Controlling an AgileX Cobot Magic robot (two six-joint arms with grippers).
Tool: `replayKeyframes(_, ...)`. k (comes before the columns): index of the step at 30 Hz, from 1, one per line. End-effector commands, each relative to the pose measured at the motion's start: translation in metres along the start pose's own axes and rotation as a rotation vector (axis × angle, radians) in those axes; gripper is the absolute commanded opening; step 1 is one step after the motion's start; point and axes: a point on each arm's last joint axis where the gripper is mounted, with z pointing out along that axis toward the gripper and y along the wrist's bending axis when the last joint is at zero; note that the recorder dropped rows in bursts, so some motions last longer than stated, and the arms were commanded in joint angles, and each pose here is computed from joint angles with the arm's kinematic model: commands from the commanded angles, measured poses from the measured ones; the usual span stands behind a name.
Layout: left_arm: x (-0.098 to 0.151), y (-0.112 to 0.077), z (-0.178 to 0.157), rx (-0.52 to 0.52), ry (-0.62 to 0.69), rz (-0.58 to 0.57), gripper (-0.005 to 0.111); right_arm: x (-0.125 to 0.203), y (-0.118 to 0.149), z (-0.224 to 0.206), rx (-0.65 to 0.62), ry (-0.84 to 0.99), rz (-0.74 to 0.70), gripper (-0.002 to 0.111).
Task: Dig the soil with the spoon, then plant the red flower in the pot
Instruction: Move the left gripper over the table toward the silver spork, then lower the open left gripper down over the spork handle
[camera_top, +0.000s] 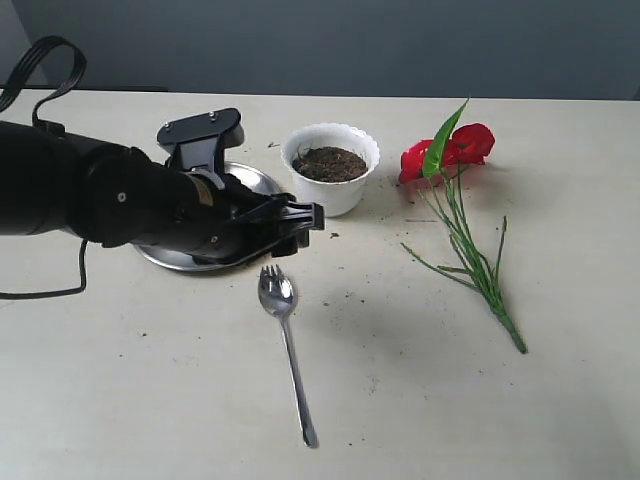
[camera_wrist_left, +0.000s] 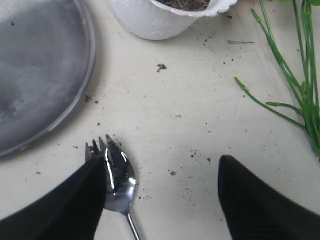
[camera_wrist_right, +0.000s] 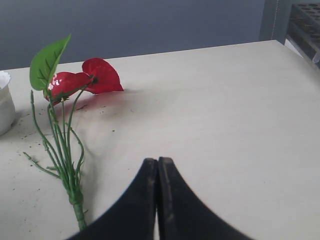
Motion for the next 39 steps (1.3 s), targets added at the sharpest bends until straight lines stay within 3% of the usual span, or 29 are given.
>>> replayKeyframes(1,0.003,-0.001,0.004,-0.002,0.02,-0.028,0.061,0.0,0.0,0.0,0.003,-0.013,-0.004,0.0)
replayKeyframes(6,0.001,-0.002,0.004,0.009,0.006,-0.069,0.061,0.0,0.0,0.0,0.003,-0.013,-0.004,0.0)
replayKeyframes(23,0.001,-0.002,0.005,0.007,-0.005,-0.034,0.061,-0.001,0.0,0.0,0.003,-0.015,-0.004,0.0)
replayKeyframes(30,0.016,0.007,0.026,-0.046,0.106,-0.114,0.061,-0.001,0.0,0.0,0.003,-0.015,-0.004,0.0)
replayKeyframes(39,0.021,0.008,0.029,-0.057,0.15,-0.178,0.061,-0.001,0.0,0.0,0.003,-0.013,-0.004,0.0)
